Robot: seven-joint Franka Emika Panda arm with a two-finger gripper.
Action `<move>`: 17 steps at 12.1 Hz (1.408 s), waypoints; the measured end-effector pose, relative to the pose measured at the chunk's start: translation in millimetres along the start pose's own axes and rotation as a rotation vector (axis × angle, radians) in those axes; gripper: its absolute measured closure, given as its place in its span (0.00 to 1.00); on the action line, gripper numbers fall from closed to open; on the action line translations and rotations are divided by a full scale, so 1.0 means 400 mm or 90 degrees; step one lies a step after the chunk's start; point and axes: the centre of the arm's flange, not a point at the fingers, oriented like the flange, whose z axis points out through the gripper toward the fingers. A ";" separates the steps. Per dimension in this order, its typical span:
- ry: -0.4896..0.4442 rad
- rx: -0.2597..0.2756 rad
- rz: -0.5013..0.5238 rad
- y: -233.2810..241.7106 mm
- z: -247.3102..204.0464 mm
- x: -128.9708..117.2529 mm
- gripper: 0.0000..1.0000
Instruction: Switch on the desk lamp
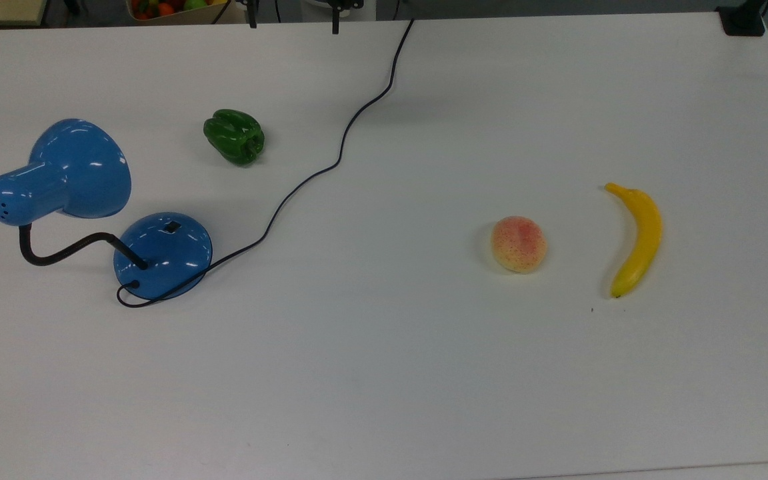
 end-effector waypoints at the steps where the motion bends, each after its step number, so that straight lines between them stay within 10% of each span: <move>1: 0.000 0.000 0.000 0.001 0.000 0.000 0.00; 17: 0.004 0.000 0.012 0.024 -0.009 -0.003 0.09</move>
